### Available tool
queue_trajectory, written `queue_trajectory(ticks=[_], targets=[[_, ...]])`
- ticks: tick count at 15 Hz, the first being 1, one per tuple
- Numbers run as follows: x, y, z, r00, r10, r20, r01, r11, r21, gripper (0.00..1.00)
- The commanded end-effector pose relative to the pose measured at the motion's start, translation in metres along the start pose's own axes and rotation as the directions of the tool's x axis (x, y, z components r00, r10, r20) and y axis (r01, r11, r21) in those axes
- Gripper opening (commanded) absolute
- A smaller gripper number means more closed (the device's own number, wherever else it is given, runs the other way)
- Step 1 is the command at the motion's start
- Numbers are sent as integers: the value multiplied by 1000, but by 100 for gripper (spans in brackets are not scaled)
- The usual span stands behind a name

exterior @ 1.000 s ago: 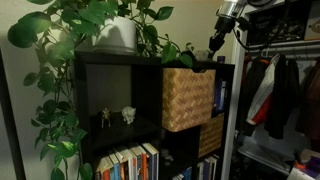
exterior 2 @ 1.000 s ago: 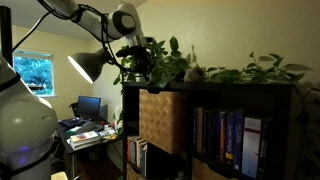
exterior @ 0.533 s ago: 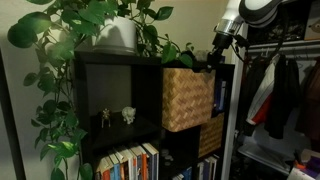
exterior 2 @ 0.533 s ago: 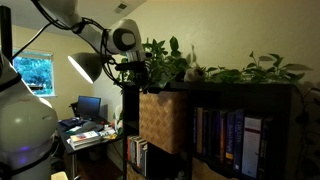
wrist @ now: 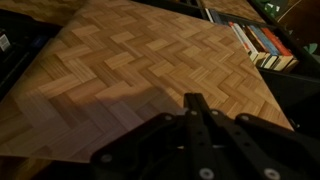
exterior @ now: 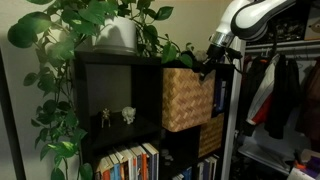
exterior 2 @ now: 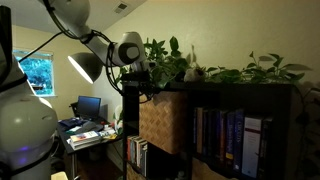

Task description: Slide out the storage container from the middle,remove three pairs of socks and close it

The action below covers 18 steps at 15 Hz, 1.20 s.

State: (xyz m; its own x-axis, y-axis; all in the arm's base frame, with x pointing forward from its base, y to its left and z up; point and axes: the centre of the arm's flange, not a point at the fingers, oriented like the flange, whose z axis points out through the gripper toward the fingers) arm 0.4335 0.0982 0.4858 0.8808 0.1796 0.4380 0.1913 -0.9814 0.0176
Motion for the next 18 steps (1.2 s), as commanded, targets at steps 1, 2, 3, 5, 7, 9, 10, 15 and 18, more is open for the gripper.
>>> queue_trajectory(ticks=[1,2,3,5,7,9,10,15,18], targets=[[9,4,18,998,27,-62,-28,999,-16,4],[11,6,21,997,28,-73,-29,999,-21,4],[12,6,22,996,26,-82,-27,999,-21,3],[18,6,26,994,11,-105,-15,999,-39,3],[26,6,32,991,-13,-133,6,998,-54,4],[33,6,37,987,-36,-157,25,997,-71,4],[36,7,40,984,-48,-172,35,996,-80,3],[50,13,52,971,-69,-229,46,993,-104,3],[52,14,50,975,-62,-212,43,995,-92,2]])
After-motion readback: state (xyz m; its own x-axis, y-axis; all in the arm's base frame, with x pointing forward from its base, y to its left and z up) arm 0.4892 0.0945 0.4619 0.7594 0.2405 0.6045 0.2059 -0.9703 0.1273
